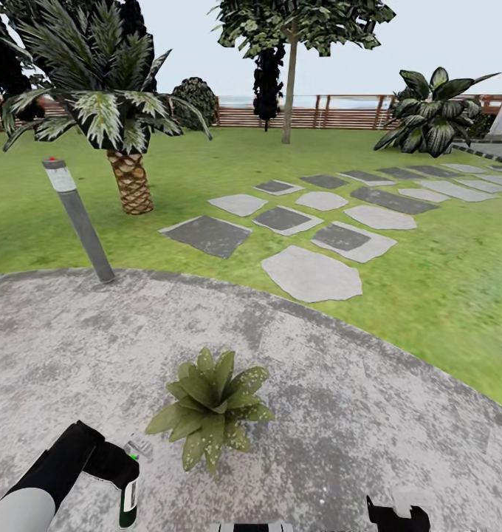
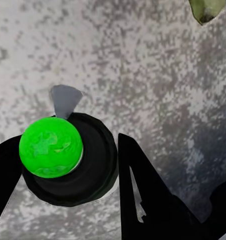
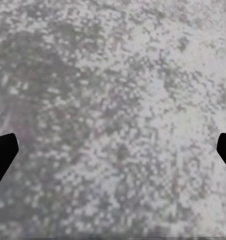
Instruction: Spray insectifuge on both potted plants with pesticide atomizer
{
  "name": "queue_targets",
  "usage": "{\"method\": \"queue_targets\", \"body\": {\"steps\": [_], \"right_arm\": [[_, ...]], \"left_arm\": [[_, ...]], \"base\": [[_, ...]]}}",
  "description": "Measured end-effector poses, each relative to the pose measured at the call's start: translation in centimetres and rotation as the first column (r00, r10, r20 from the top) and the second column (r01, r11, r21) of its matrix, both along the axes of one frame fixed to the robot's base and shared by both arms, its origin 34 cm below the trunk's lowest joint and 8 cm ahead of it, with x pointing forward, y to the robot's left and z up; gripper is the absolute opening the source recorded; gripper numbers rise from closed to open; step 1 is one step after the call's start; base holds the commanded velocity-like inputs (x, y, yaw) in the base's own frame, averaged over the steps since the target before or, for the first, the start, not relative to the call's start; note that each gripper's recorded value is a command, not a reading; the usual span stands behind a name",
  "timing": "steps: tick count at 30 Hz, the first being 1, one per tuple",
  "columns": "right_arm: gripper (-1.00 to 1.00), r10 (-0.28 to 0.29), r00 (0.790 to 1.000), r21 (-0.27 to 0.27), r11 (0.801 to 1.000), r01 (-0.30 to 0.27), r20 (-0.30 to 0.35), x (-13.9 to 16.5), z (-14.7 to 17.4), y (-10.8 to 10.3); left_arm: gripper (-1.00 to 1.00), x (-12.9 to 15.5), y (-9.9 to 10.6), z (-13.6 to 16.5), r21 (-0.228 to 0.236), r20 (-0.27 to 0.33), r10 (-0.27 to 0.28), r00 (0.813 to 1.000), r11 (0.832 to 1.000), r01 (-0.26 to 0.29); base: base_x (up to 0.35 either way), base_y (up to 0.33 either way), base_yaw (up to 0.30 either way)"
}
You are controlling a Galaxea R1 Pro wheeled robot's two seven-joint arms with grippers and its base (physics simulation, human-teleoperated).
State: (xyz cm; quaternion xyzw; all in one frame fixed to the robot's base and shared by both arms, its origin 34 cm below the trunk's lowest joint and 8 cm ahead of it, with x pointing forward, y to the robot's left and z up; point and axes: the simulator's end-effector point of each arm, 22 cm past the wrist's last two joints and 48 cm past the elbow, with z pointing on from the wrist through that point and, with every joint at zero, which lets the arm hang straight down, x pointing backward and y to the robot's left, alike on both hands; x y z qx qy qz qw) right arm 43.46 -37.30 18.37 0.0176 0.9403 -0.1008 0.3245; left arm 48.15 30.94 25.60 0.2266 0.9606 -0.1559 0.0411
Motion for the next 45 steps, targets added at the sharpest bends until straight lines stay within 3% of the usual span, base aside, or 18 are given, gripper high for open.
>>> {"method": "queue_targets", "body": {"steps": [12, 28, 45], "right_arm": [[1.0, 0.002, 1.0, 0.003, 1.0, -0.002, 0.009, 0.3, 0.3, 0.1], [1.0, 0.0, 1.0, 0.003, 1.0, 0.0, 0.019, 0.6, 0.6, 0.1], [1.0, 0.001, 0.999, 0.009, 1.0, -0.002, 0.034, 1.1, 1.1, 0.6]], "left_arm": [[-1.0, 0.3, 0.4, 0.4, 0.006, 0.01, 0.002, 1.0, 1.0, -0.002], [-1.0, 0.5, 0.1, 0.8, 0.002, 0.018, 0.001, 1.0, 1.0, -0.001], [-1.0, 0.8, 0.0, 1.3, 0.002, 0.032, -0.001, 0.999, 1.0, 0.001]], "base": [[-0.071, 0.015, -0.248], [0.048, 0.27, -0.076], [0.004, 0.019, -0.047]]}}
